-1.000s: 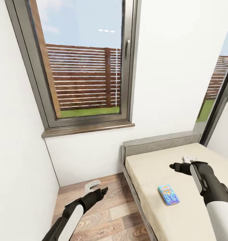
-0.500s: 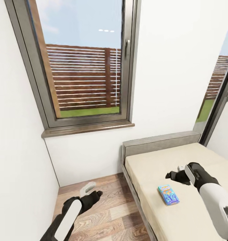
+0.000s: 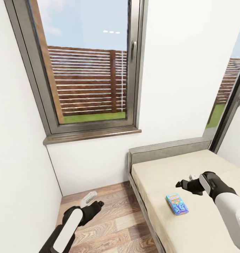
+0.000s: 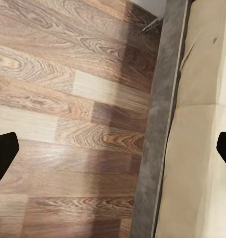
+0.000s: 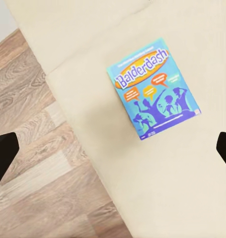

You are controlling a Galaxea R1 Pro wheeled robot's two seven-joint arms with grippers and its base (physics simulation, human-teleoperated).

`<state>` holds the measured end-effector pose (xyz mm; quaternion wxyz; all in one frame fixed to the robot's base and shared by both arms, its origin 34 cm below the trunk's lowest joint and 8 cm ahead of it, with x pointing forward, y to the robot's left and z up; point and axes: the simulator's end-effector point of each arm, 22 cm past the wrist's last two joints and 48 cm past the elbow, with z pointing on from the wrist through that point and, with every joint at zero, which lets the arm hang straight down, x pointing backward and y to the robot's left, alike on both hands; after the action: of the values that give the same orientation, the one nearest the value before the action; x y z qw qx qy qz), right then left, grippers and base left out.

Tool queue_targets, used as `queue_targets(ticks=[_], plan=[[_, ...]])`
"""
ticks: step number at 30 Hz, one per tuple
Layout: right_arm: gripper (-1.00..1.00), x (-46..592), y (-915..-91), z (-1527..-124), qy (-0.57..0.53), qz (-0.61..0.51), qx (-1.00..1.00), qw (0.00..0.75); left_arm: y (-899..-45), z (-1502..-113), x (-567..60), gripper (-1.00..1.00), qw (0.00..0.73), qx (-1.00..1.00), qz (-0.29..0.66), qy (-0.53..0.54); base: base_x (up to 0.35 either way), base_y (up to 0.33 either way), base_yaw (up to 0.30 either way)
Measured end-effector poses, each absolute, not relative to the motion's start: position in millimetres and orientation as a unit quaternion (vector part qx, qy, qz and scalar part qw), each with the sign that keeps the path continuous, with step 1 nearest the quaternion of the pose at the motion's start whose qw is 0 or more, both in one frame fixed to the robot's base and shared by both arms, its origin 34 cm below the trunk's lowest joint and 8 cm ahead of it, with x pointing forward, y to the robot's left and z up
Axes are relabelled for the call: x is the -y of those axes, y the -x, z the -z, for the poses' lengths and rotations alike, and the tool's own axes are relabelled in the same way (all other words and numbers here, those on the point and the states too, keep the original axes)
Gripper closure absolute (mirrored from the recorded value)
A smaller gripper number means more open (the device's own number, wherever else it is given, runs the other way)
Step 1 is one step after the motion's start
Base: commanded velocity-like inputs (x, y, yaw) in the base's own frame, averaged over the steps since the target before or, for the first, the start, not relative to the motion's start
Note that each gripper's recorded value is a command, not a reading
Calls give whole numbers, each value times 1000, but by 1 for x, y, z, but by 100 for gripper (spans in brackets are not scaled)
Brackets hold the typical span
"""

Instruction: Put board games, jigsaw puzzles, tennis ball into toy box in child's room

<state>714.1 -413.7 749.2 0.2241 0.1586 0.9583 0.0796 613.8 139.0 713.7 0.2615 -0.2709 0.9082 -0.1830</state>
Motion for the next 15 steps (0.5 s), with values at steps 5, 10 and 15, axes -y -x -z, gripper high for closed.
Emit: queue_targets(ticks=[5, 10, 15], plan=[[-100, 429, -722, -747, -181, -72, -948, 251, -611, -701, -143, -100, 258, -910, 178, 271, 0, 0, 0], [-100, 436, -730, -744, -188, -63, -941, 276, -607, -686, -144, -100, 252, -912, 174, 272, 0, 0, 0], [-100, 438, -735, -739, -187, -59, -936, 292, -605, -674, -144, -100, 249, -913, 173, 272, 0, 0, 0]])
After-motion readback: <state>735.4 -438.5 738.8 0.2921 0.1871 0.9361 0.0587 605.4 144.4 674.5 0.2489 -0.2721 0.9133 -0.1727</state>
